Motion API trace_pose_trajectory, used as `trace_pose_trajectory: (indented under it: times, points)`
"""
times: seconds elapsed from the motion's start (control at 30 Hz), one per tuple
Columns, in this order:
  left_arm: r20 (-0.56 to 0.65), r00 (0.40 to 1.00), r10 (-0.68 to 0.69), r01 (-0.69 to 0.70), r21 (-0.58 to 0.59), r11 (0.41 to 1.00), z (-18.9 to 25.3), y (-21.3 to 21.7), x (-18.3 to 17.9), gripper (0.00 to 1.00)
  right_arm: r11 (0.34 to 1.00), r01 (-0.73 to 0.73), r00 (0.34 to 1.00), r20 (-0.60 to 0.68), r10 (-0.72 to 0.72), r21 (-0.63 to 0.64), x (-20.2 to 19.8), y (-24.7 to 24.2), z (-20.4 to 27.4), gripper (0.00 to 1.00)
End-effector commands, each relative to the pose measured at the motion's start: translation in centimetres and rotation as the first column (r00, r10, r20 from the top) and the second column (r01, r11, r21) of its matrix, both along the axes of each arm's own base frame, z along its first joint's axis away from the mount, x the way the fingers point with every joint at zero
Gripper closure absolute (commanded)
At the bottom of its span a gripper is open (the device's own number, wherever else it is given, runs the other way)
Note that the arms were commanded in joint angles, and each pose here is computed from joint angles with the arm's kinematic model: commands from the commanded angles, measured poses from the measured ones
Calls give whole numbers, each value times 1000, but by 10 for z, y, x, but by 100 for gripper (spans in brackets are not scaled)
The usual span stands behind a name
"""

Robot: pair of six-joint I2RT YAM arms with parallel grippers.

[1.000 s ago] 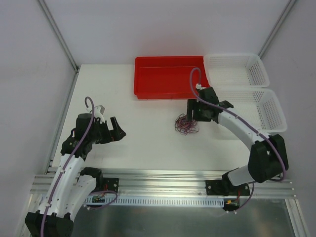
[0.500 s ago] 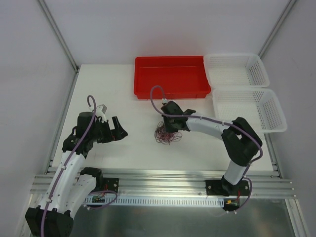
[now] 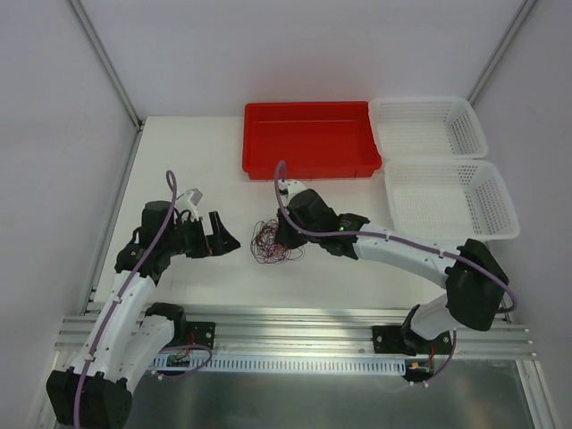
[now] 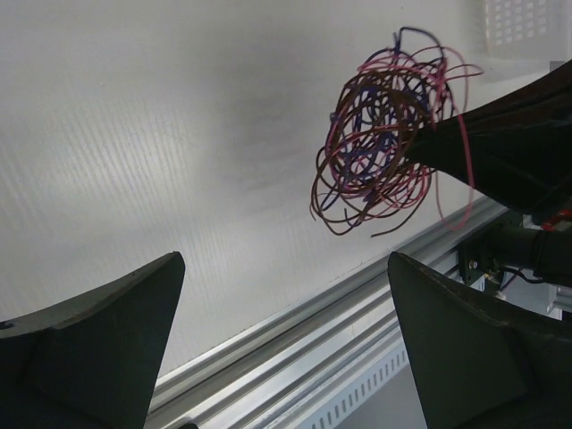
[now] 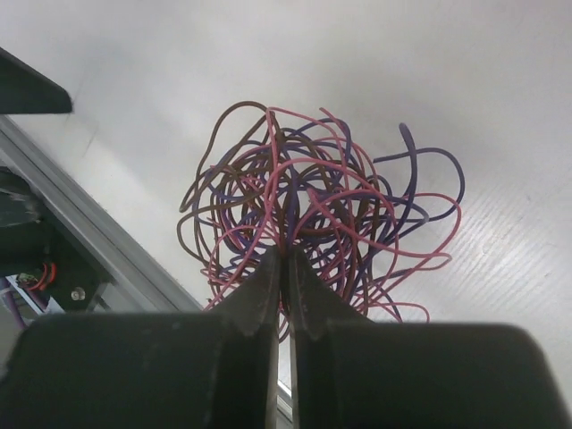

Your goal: Untangle the cables

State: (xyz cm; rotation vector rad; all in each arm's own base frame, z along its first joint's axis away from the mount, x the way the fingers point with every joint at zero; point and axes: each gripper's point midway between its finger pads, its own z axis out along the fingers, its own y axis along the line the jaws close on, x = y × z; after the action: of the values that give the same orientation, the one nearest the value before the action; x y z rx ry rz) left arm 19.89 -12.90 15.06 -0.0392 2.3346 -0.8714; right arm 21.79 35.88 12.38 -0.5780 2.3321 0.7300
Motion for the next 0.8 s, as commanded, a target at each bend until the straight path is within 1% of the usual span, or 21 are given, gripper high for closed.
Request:
trace_pose_trajectory:
  times: [0.0, 0.03, 0.07, 0.1, 0.13, 0.23, 0.27, 0.33, 0.4, 0.43, 0.47, 0.57, 0.63, 0.7, 0.77]
  points:
    - [52, 996, -73, 75, -38, 997, 8, -12, -4, 1, 999, 27, 997, 70, -25, -21, 11, -6, 20, 99]
    - [51, 995, -83, 85, -38, 996, 7, -14, -5, 1, 997, 31, 998, 60, -27, -70, 13, -10, 6, 99]
    - [46, 996, -82, 84, -41, 996, 7, -15, -5, 1, 997, -1, 999, 46, 4, -71, 8, -8, -1, 99]
    - [38, 996, -83, 85, -43, 995, 6, -17, -5, 1, 999, -28, 998, 56, 30, -27, 8, 1, 2, 99]
    - [18, 996, -88, 89, -46, 995, 3, -19, -7, 2, 997, -81, 997, 7, 81, -3, -7, 4, -10, 99]
    - [-28, 995, -94, 92, -64, 994, -2, -28, -8, 5, 989, -130, 991, -2, 130, 67, -15, 14, -14, 99]
    - [-46, 995, -92, 88, -79, 993, -3, -33, -10, 7, 987, -142, 990, 0, 143, 71, -17, 15, -15, 99]
    - [-45, 996, -75, 70, -91, 993, -6, -36, -5, 10, 983, -157, 988, 10, 156, 93, -18, 16, -13, 99]
    - [-67, 997, -49, 42, -103, 994, -14, -39, -5, 16, 978, -170, 985, 30, 168, 125, -19, 19, -6, 99]
    - [-41, 998, -50, 45, -118, 992, -12, -43, -1, 18, 972, -189, 982, 28, 187, 140, -22, 21, -4, 99]
    - [-52, 998, -40, 33, -132, 991, -13, -45, 0, 21, 968, -200, 980, 38, 197, 154, -23, 23, -1, 99]
    - [-40, 998, -40, 34, -148, 988, -17, -52, 2, 27, 953, -239, 971, 43, 235, 187, -31, 25, 3, 99]
    - [-37, 999, -37, 32, -140, 990, -19, -54, 3, 35, 940, -260, 965, 56, 254, 221, -34, 28, 10, 99]
    - [-22, 999, -31, 28, -130, 991, -19, -54, 5, 39, 930, -278, 961, 66, 270, 242, -37, 30, 15, 99]
    - [-16, 1000, -27, 25, -125, 992, -21, -54, 6, 47, 922, -290, 957, 66, 283, 256, -41, 32, 17, 99]
